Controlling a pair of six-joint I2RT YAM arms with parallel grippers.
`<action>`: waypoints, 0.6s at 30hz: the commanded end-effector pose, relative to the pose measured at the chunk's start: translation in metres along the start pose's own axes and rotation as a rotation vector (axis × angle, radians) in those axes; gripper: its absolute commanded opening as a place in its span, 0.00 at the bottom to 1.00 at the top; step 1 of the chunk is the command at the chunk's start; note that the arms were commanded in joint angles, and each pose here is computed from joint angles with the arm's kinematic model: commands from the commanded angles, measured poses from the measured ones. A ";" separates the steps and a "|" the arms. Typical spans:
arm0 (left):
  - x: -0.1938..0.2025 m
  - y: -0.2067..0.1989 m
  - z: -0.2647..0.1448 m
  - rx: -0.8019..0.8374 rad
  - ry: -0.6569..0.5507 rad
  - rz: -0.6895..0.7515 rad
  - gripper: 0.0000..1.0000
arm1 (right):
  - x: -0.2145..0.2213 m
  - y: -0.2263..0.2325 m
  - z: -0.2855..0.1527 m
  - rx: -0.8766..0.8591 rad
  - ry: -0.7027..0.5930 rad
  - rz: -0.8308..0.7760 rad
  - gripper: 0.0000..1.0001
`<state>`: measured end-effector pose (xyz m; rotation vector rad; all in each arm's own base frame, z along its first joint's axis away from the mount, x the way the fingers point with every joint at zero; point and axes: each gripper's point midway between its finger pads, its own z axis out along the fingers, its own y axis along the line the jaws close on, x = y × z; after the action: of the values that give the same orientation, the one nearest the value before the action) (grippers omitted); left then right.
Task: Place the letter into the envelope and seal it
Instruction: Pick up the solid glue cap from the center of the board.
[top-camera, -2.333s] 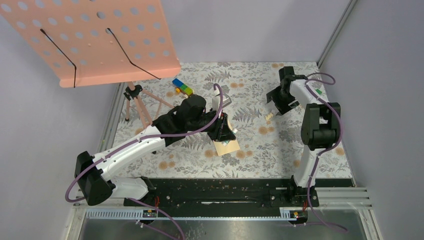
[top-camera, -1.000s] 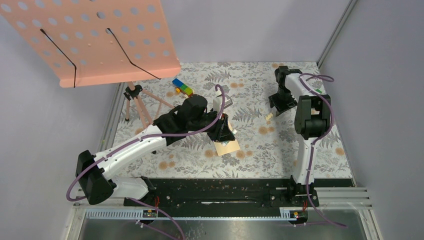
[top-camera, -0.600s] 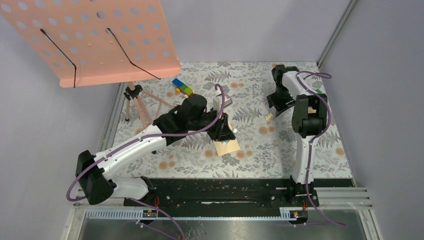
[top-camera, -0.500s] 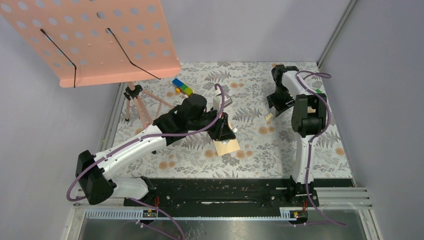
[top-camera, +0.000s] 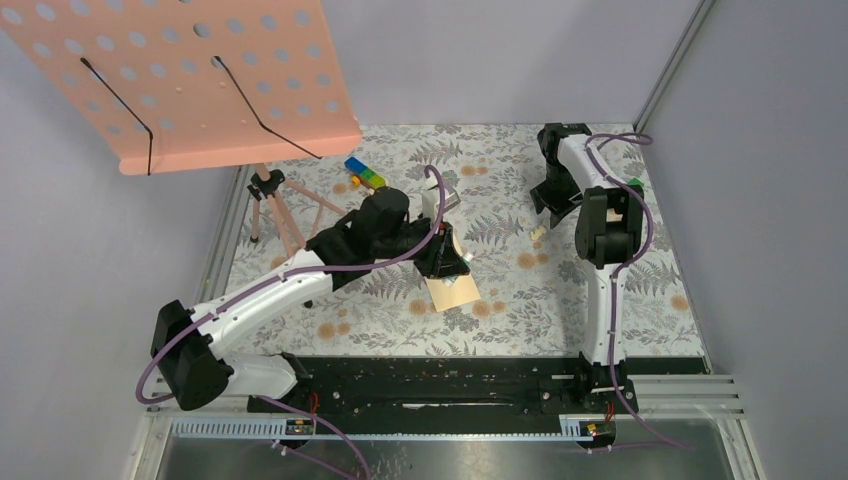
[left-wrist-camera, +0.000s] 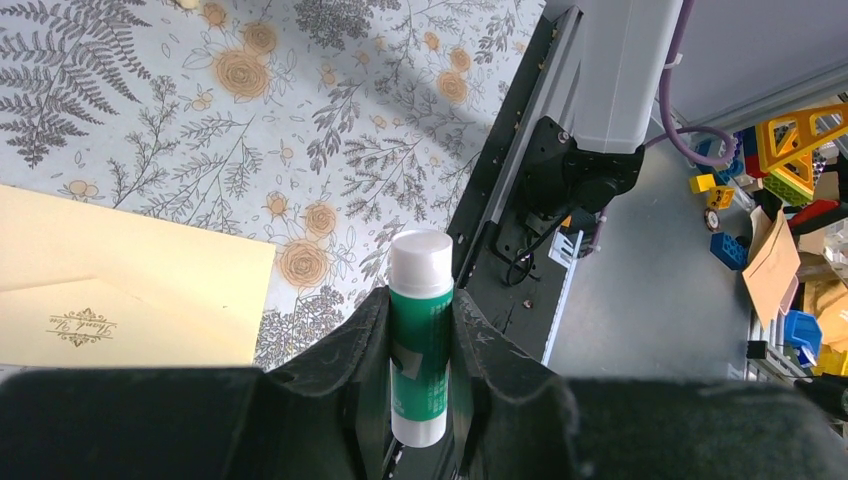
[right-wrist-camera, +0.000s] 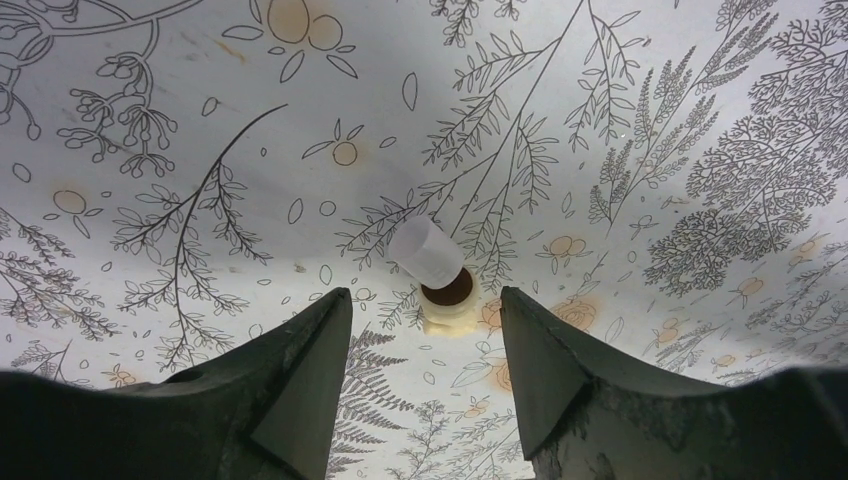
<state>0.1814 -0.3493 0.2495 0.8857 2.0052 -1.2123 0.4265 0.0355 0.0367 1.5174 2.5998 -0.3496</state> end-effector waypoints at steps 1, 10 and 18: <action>-0.014 -0.007 -0.002 0.044 -0.054 0.028 0.00 | -0.005 -0.004 -0.006 0.046 -0.028 -0.042 0.63; -0.014 -0.004 -0.002 0.044 -0.056 0.018 0.00 | -0.005 -0.012 -0.008 0.096 -0.015 -0.039 0.62; -0.018 -0.007 -0.002 0.054 -0.059 0.021 0.00 | -0.002 -0.014 -0.007 0.068 0.003 -0.028 0.63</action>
<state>0.1840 -0.3485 0.2502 0.8749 1.9982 -1.2337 0.4200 0.0341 0.0356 1.4930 2.6736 -0.4220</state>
